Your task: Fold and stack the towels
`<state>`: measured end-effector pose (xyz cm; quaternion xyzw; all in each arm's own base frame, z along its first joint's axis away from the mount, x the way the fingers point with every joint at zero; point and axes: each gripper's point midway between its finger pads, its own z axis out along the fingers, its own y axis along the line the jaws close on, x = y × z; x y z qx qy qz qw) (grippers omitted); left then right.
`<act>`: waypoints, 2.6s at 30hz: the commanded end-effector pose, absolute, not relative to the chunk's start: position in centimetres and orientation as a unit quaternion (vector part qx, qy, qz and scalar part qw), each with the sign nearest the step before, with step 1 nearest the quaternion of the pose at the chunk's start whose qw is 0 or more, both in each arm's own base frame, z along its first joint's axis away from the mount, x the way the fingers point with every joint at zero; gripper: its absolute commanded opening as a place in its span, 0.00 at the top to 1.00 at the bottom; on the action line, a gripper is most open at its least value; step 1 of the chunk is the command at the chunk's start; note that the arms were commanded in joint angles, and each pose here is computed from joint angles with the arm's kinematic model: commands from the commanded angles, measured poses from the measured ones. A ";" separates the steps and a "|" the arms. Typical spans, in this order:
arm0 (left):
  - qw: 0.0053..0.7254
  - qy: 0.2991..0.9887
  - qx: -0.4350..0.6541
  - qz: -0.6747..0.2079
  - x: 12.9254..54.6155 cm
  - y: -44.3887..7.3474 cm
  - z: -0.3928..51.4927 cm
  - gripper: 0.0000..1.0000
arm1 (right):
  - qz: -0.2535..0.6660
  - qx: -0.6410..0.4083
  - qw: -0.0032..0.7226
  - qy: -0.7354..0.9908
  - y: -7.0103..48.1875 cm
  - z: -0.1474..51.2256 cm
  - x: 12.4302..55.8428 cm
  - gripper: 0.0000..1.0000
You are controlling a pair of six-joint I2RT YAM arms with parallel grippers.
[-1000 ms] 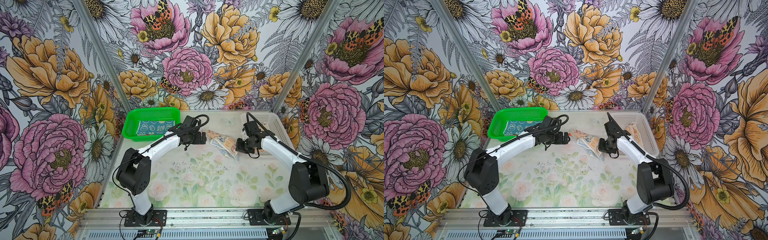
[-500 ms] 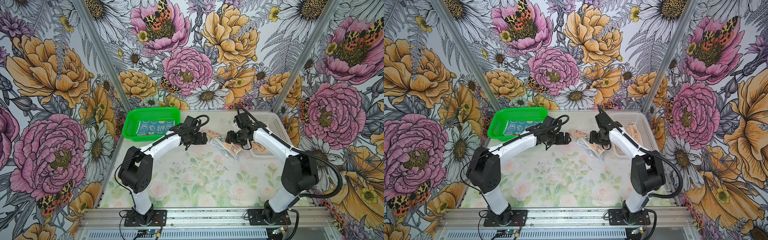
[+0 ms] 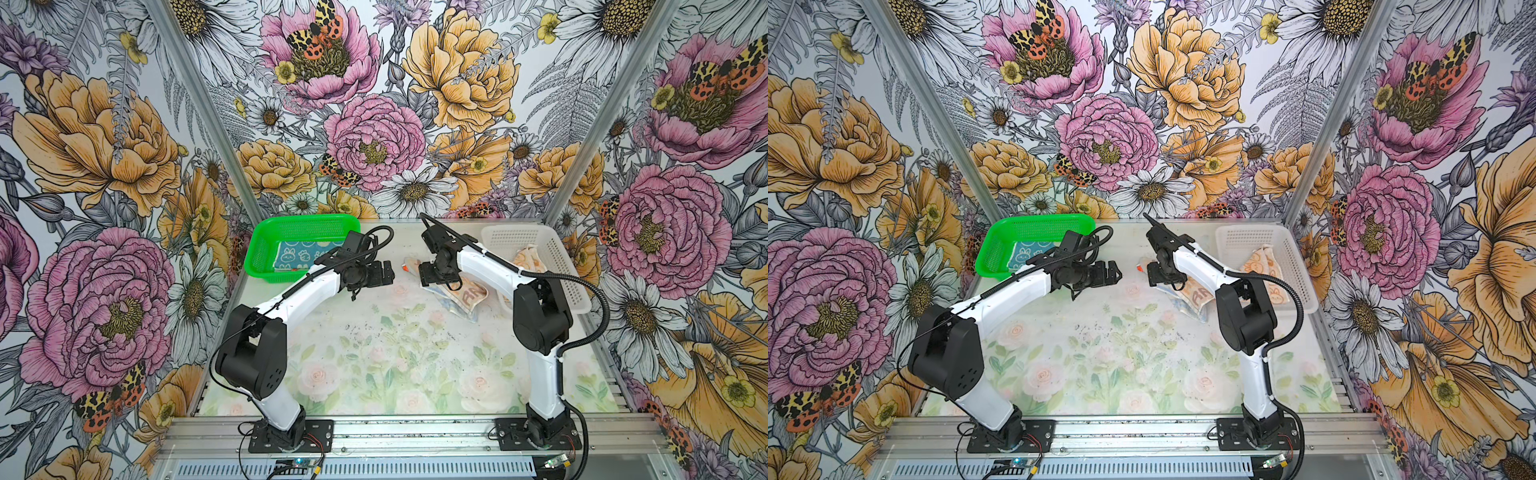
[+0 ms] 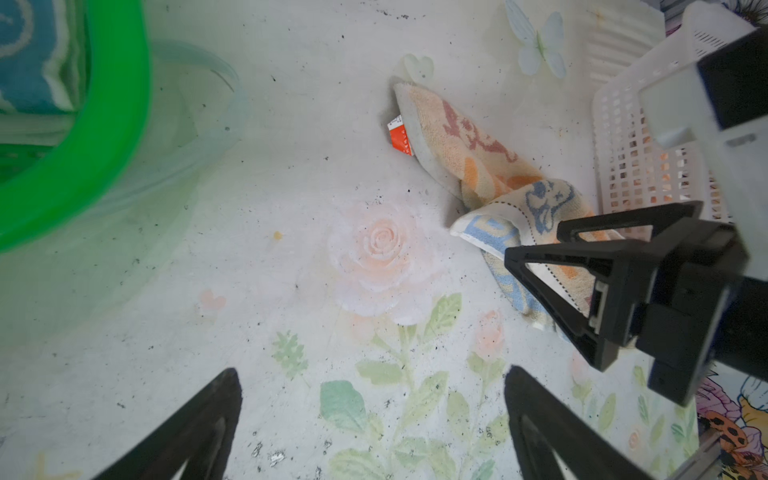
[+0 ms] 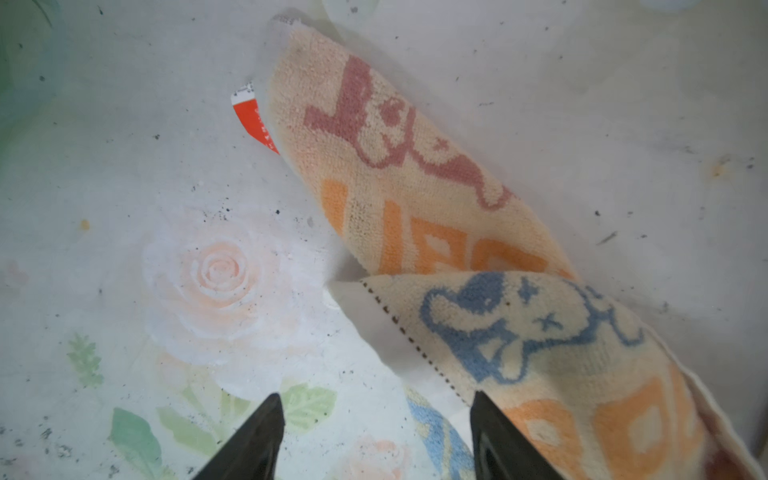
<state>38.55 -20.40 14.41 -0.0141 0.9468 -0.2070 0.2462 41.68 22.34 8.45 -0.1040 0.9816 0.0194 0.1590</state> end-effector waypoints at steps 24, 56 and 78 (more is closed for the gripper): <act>0.272 0.935 -0.049 -0.222 39.2 -16.5 16.4 0.01 | -0.070 -0.148 0.259 0.952 25.9 16.5 48.8 1.00; 0.244 0.936 -0.076 -0.241 36.7 -16.1 15.5 0.01 | 0.104 -0.148 0.123 0.976 28.2 10.1 32.3 0.34; 0.106 0.984 0.074 -0.124 32.8 -23.7 4.2 0.19 | 0.134 -0.036 0.156 0.978 18.5 11.8 34.4 0.14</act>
